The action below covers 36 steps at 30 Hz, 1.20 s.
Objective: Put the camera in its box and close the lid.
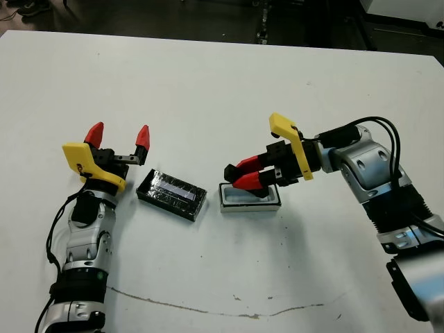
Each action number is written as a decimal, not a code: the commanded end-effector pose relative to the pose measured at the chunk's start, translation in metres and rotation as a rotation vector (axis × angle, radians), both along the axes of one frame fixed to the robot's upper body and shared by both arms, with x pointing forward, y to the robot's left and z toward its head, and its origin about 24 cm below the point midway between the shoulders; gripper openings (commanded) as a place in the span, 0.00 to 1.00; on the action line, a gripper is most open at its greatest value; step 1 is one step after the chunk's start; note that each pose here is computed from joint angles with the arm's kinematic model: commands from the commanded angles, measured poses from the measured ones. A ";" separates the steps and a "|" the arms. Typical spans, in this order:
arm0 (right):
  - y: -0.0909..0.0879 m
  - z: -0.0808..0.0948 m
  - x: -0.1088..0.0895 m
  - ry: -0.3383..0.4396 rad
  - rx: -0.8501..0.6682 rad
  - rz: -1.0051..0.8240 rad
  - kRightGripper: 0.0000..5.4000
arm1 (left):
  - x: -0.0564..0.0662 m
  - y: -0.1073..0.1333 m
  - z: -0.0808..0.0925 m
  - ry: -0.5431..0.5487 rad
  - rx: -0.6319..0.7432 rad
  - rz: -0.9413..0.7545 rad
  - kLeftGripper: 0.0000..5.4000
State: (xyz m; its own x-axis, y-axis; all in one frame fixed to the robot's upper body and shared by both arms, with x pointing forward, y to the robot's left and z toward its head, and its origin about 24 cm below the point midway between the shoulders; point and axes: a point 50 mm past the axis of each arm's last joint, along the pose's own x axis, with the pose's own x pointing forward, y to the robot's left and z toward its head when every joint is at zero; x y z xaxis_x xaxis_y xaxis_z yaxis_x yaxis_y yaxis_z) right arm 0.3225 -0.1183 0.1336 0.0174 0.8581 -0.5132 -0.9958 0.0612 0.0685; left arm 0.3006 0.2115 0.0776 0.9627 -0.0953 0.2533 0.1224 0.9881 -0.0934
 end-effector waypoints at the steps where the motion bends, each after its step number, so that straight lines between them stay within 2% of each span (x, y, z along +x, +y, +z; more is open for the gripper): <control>1: -0.004 -0.004 -0.001 0.001 -0.020 0.000 0.31 | -0.004 0.001 -0.009 0.030 -0.006 0.005 1.00; 36: -0.019 -0.020 -0.004 -0.019 -0.105 0.012 0.31 | -0.007 -0.001 -0.008 0.019 -0.004 0.004 1.00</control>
State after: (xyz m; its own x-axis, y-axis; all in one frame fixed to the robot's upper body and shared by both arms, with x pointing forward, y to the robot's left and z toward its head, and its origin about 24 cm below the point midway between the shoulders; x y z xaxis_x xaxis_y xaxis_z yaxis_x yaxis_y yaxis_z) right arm 0.3192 -0.1253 0.1217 0.0051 0.8291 -0.5591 -0.9993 0.0249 0.0279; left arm 0.2987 0.2097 0.0788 0.9597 -0.0965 0.2638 0.1256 0.9874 -0.0958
